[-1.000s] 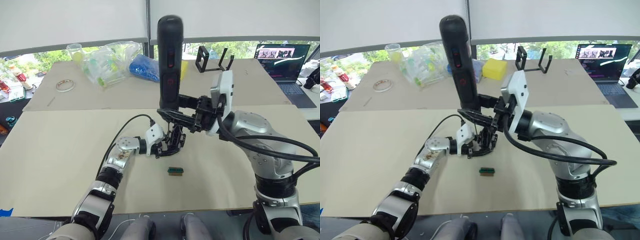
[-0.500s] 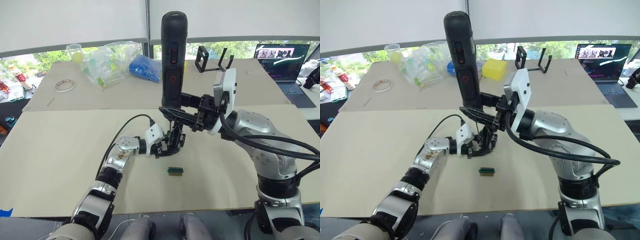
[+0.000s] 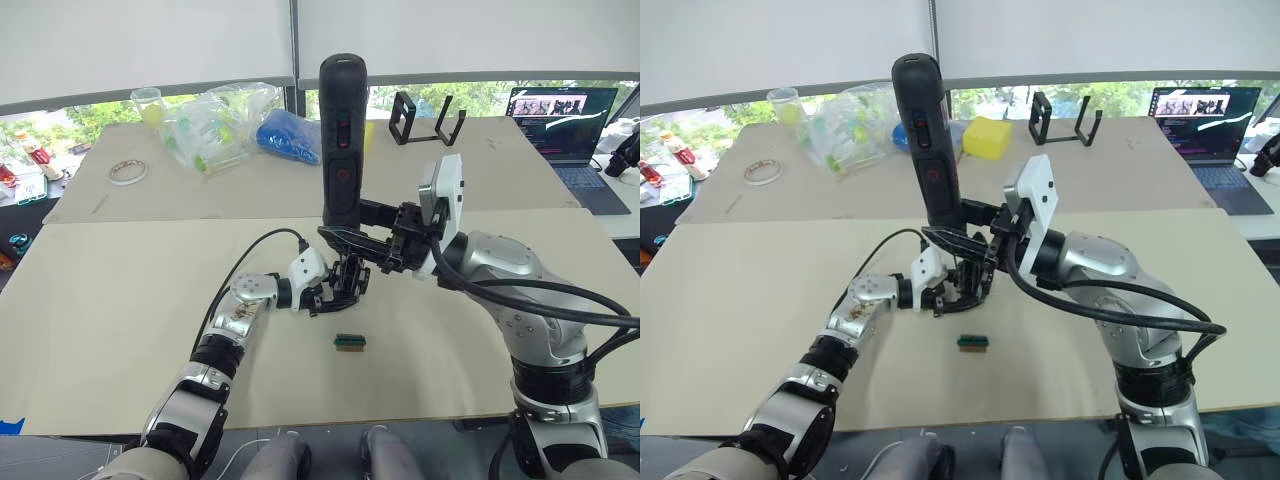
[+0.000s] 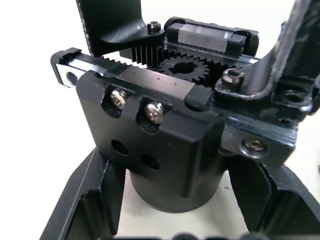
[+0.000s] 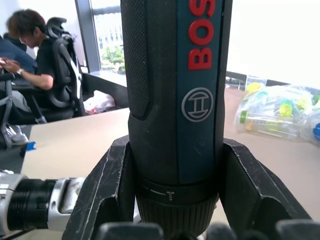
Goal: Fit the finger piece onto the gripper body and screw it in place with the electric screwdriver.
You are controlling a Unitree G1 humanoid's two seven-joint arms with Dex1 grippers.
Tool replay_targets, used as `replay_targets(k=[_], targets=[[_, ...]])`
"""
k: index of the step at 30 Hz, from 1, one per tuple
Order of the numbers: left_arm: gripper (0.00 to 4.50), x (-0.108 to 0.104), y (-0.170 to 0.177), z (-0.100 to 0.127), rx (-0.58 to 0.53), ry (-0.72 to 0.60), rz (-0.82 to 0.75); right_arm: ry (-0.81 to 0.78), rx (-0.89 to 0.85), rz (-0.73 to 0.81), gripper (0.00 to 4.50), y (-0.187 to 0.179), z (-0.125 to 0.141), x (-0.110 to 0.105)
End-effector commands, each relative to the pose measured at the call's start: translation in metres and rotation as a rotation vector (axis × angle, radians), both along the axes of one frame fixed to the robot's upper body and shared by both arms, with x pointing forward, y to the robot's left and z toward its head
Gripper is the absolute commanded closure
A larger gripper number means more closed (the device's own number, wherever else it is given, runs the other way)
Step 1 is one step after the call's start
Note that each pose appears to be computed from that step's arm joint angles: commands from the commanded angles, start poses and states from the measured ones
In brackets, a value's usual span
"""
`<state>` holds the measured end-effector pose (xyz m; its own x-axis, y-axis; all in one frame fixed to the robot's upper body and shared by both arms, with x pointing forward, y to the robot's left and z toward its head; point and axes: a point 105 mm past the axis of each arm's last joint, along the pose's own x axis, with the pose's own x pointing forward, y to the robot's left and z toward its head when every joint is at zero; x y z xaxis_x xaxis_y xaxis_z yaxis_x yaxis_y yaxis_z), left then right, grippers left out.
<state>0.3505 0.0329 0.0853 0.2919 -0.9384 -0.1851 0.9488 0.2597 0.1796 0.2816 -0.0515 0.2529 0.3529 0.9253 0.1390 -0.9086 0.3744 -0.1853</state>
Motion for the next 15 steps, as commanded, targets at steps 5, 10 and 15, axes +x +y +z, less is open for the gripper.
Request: replay_targets(k=[5, 10, 15], targets=[[2.05, -0.0005, -0.0014, 0.0109, -0.034, -0.031, -0.005, -0.106, 0.024, 0.028, 2.59, 0.0023, 0.0195, -0.0100], [2.05, -0.0008, -0.0012, 0.0106, -0.035, -0.032, -0.004, -0.113, 0.021, 0.033, 2.59, 0.0038, 0.0241, -0.0098], [2.05, -0.0011, -0.0015, 0.0106, -0.036, -0.032, -0.004, -0.112, 0.019, 0.036, 2.59, 0.0060, 0.0253, -0.0078]])
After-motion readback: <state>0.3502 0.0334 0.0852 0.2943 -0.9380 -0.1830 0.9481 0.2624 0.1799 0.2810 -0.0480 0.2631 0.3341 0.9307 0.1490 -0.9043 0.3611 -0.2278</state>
